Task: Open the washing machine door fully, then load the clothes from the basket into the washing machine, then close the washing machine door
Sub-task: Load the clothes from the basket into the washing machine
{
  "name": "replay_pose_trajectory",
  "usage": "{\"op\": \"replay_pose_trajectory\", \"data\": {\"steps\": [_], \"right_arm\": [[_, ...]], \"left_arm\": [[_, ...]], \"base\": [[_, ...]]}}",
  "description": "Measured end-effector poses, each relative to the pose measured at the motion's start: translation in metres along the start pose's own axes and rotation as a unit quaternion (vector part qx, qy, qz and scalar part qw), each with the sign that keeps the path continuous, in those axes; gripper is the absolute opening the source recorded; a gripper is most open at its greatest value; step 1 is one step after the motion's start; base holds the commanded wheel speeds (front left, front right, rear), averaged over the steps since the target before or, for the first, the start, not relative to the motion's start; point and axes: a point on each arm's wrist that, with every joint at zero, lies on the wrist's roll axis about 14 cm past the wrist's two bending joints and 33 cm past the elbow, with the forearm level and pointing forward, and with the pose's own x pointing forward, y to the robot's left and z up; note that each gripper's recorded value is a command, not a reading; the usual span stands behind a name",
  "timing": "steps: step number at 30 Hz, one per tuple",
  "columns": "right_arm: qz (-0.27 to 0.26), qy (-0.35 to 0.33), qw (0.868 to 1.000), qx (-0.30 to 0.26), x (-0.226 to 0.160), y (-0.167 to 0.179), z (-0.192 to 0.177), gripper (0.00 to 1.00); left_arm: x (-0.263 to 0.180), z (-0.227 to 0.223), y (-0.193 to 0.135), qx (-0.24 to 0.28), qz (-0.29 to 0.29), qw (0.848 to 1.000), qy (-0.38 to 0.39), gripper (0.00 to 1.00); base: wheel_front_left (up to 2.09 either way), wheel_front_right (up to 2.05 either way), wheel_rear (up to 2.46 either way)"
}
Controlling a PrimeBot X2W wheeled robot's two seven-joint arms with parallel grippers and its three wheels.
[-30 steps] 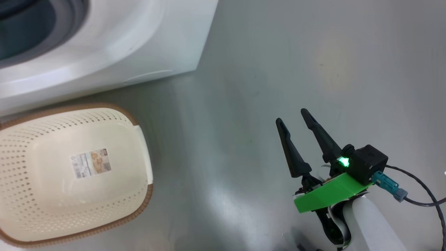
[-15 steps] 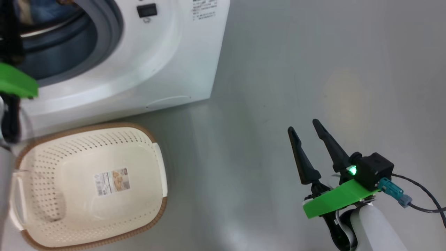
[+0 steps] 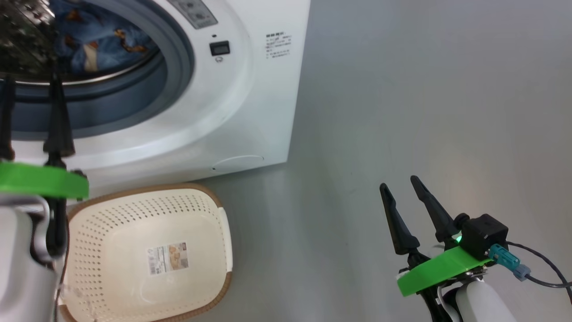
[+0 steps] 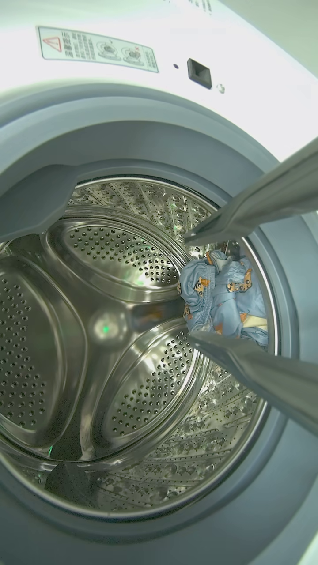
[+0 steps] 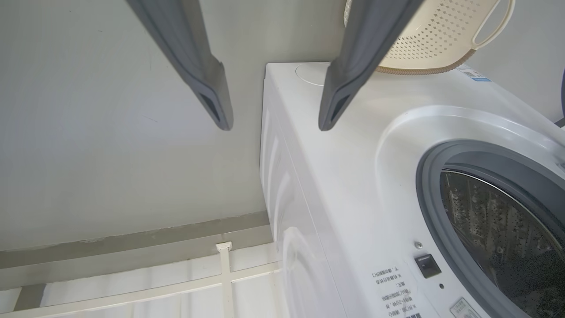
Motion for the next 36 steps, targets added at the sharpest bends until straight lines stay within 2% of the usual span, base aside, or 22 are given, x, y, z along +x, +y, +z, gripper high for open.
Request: {"op": "replay_pose_trajectory", "data": {"steps": [9,24,36], "right_arm": [[0.004,-0.022,1.000,0.000,-0.008,0.005,0.018,1.00],[-0.006,-0.043,0.999,-0.023,-0.043,0.003,0.035,1.00],[-0.005,-0.073,0.997,-0.034,-0.060,0.006,0.054,1.00]], "left_arm": [[-0.054,0.016,0.009,-0.007,0.042,0.999,-0.021,1.00],[-0.137,0.008,0.011,-0.006,0.095,0.995,-0.004,1.00],[-0.194,0.002,0.014,0.021,0.120,0.992,0.017,1.00]], "base": [[0.00,0.00,0.00],[0.00,0.00,0.00],[0.00,0.00,0.00]]}}
